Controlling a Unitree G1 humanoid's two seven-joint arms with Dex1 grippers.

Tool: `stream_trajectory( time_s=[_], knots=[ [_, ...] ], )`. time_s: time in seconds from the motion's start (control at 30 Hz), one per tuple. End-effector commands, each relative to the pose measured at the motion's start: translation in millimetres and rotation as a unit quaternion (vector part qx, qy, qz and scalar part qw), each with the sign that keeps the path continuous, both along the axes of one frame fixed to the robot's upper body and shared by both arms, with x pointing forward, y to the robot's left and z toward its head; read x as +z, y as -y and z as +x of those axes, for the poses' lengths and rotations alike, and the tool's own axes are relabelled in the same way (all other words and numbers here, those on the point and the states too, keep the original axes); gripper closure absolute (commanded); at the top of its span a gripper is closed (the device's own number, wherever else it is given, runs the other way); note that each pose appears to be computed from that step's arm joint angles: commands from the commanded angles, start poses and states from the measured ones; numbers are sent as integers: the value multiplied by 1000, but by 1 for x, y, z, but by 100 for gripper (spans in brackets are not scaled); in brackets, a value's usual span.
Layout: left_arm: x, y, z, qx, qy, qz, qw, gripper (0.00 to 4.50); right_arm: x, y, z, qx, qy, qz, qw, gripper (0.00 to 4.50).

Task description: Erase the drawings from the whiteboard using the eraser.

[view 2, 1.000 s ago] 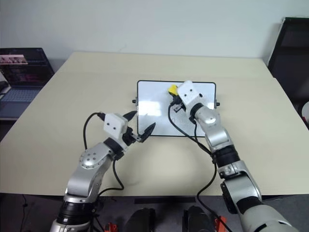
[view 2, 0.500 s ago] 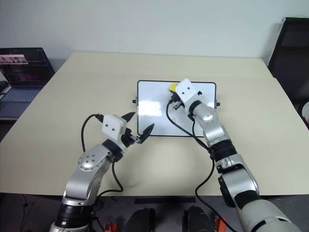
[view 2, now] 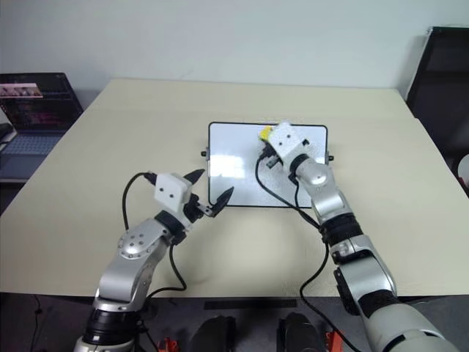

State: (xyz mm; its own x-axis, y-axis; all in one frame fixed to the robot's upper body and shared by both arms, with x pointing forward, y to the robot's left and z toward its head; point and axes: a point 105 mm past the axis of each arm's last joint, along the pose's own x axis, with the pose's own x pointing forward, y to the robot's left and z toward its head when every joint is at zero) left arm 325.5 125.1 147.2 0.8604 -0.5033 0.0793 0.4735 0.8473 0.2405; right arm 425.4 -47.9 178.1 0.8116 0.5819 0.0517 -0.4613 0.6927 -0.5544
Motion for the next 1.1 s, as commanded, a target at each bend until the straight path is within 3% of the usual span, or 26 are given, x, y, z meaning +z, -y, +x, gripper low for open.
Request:
stream_trajectory(
  time_s=[0.03,0.73,0.93,1.1],
  knots=[
    [18,-1,-2,-3,34,-3,999,0,-21,1,-4,6,-17,-33,999,363],
    [19,-4,-3,4,34,-2,999,0,-57,17,-23,17,-52,-58,997,363],
    [18,-3,-3,0,31,-3,1000,0,-51,20,-22,10,-42,-50,998,363],
    [18,-2,0,-3,31,-4,999,0,-30,20,-13,-6,-12,-25,1000,363]
  ],
)
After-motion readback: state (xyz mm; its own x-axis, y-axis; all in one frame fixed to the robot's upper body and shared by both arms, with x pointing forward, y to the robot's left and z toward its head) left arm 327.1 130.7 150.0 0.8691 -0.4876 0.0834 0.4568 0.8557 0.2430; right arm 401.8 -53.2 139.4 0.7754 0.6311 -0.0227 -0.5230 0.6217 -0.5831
